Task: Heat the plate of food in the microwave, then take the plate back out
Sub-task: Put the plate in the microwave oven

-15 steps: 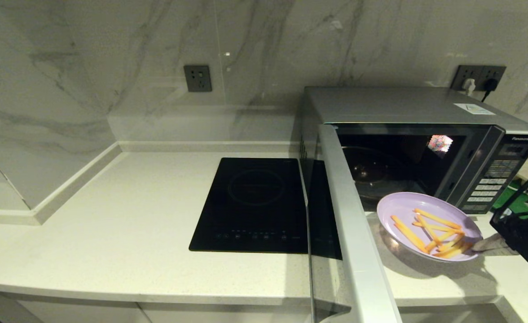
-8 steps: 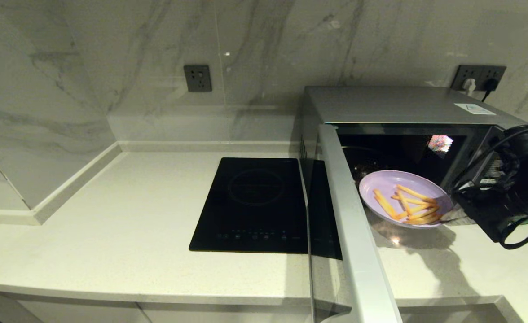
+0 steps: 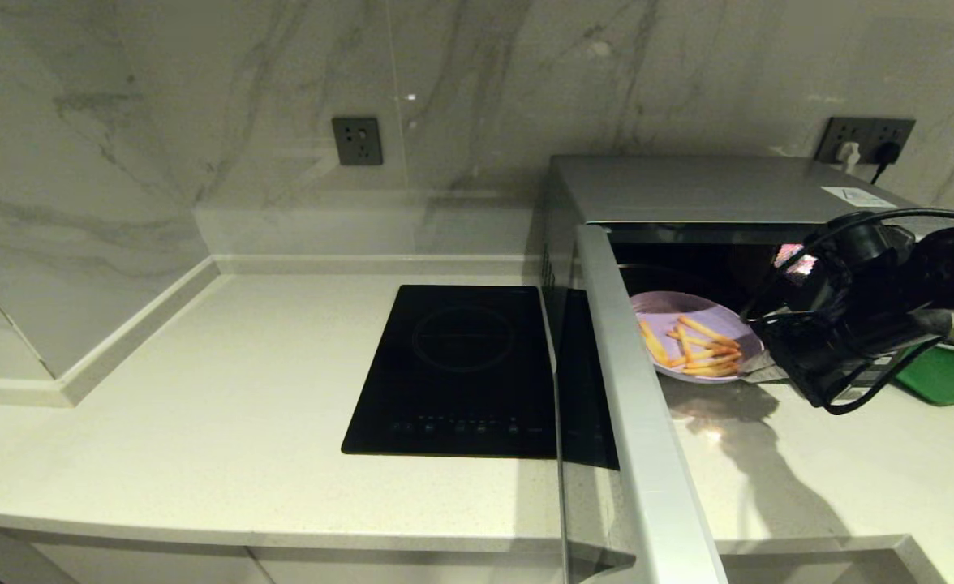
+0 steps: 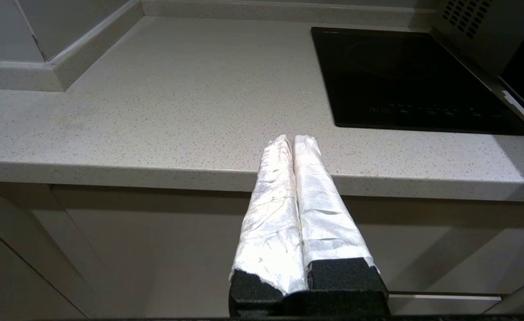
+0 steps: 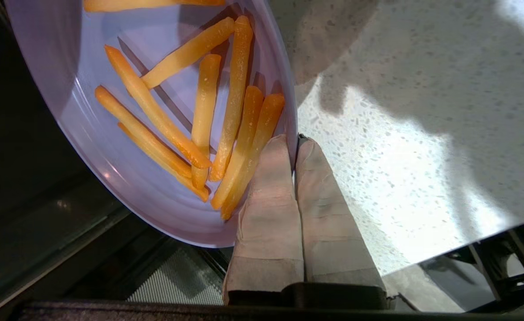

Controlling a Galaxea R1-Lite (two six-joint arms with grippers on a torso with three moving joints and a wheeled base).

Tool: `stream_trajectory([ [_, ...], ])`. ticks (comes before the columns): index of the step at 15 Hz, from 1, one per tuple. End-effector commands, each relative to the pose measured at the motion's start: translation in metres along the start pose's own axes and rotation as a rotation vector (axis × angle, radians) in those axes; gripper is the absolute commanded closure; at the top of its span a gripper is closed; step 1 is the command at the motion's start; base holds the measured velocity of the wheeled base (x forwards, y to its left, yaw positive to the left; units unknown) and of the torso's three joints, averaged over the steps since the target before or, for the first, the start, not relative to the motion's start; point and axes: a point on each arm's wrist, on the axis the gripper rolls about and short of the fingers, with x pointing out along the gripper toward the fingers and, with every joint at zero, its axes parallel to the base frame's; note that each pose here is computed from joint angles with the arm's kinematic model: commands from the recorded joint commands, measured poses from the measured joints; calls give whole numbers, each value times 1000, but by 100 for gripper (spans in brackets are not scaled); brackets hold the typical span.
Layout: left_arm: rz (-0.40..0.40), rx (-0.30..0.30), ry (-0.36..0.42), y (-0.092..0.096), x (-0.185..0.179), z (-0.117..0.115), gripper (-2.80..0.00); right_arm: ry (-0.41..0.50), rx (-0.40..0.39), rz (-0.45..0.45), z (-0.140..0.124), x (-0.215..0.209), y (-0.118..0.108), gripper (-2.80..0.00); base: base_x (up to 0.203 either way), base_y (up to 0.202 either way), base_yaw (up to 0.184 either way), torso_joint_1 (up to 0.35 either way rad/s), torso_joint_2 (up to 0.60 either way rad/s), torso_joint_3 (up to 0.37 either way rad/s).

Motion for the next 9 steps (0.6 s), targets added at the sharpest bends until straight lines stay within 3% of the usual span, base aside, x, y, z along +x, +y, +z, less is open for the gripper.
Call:
stream_trajectory([
  [1, 0, -1, 0, 0, 0, 0, 0, 9, 9, -14, 2, 14, 4, 0, 0, 0, 0, 0, 0, 0],
  [9, 0, -1, 0, 0, 0, 0, 0, -11, 3, 29, 14, 32, 23, 0, 0, 0, 0, 0, 0, 0],
])
